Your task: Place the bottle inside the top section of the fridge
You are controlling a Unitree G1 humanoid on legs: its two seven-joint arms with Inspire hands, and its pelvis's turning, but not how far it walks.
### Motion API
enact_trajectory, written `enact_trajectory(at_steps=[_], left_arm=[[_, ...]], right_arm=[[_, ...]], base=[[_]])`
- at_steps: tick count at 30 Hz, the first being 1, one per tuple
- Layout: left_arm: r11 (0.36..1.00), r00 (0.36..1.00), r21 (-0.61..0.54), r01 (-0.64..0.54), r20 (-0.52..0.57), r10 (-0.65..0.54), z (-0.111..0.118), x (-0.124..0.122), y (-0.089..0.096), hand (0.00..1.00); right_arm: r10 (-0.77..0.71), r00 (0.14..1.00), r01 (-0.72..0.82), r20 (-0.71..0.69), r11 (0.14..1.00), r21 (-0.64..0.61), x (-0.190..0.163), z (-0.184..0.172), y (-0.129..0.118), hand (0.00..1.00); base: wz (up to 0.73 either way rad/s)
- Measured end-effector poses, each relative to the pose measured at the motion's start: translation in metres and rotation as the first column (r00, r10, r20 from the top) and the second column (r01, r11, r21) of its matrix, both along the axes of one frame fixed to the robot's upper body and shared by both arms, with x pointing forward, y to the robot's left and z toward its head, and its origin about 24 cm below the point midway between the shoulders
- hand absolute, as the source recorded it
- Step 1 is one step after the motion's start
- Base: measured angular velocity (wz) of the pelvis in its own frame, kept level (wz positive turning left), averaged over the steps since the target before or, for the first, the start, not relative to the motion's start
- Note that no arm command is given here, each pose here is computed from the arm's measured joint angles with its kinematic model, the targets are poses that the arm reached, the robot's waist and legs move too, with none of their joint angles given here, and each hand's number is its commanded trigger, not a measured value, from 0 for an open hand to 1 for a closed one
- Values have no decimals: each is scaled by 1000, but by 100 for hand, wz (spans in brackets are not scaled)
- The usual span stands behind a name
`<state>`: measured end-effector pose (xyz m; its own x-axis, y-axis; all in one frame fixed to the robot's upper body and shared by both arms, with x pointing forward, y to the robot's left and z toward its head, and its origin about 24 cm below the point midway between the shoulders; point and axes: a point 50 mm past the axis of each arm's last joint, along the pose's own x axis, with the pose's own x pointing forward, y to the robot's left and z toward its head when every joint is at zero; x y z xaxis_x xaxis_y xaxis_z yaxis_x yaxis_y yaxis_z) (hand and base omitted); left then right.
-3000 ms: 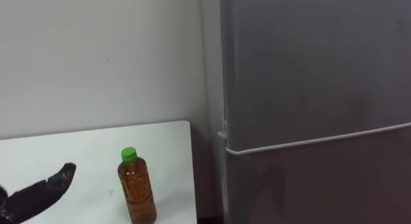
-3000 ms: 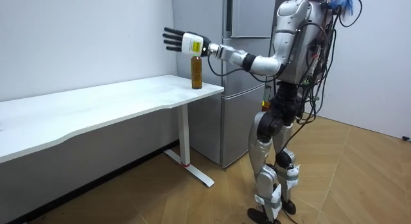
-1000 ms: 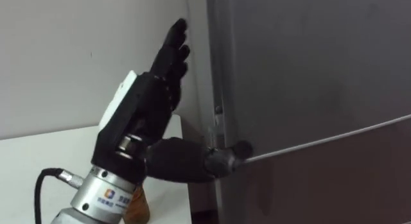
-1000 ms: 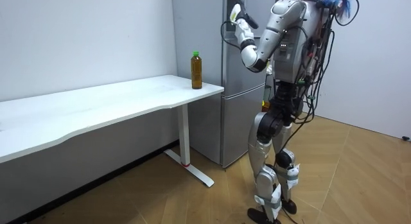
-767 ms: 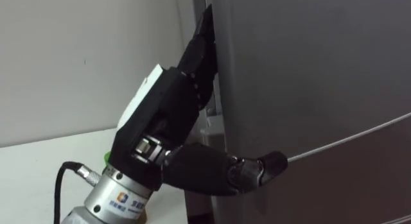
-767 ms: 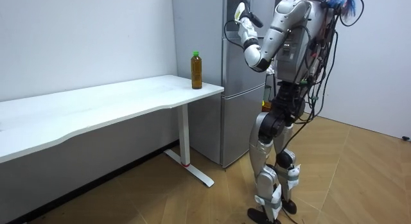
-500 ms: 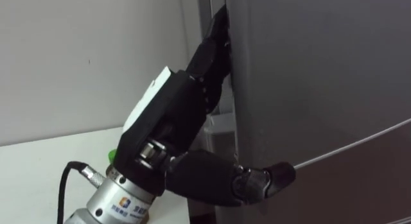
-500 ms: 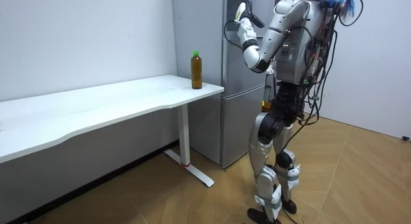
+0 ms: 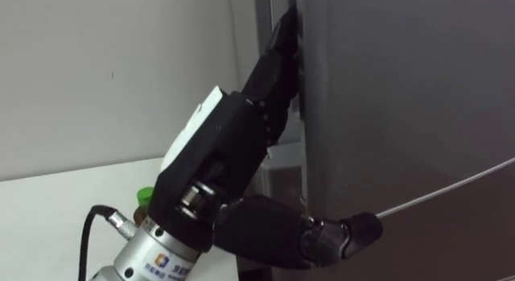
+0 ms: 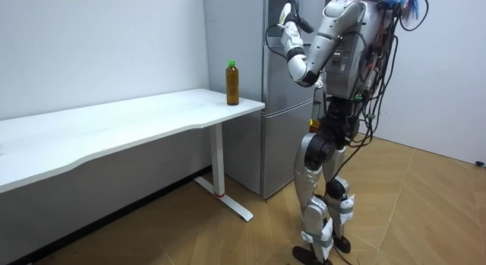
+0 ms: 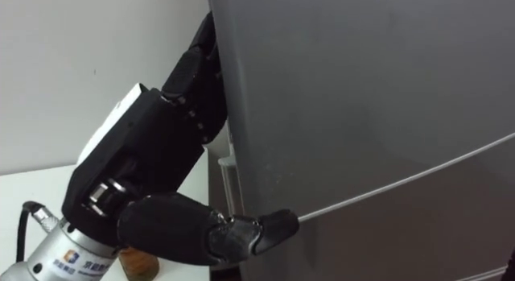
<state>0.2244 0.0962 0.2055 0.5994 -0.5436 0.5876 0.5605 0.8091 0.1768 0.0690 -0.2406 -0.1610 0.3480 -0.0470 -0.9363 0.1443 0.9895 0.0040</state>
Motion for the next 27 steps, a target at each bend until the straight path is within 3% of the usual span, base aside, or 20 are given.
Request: enact_trajectory(at_steps=[5, 6, 10, 16, 18, 20, 27], left_arm=[[999, 1000, -41, 16, 6, -16, 2, -1, 1, 100], [998, 999, -50, 35, 9, -35, 2, -2, 0, 90], [993, 997, -83, 81, 7, -81, 1, -5, -3, 69], [985, 991, -105, 135, -13, -137, 0, -7, -9, 49], [978, 981, -84, 190, -18, -192, -3, -10, -18, 29], [971, 972, -55, 232, -21, -234, -5, -13, -24, 3], [958, 958, 8, 287, -20, -287, -9, -16, -27, 0]], right_arm=[[8, 1000, -8, 7, 1000, -2, 0, 0, 0, 0], [9, 1000, -9, 6, 1000, -3, 0, 0, 0, 0], [13, 1000, -13, 8, 1000, -4, 1, 1, -1, 0], [10, 1000, -10, 12, 1000, -8, 1, 1, -3, 0], [11, 1000, -11, 16, 1000, -9, 2, 2, -3, 0], [13, 1000, -13, 19, 1000, -10, 3, 2, -3, 0], [-6, 999, 6, 31, 1000, -4, 4, 2, -3, 0]], base=[[-1], [0], [-1], [-4], [0], [-6], [-7]])
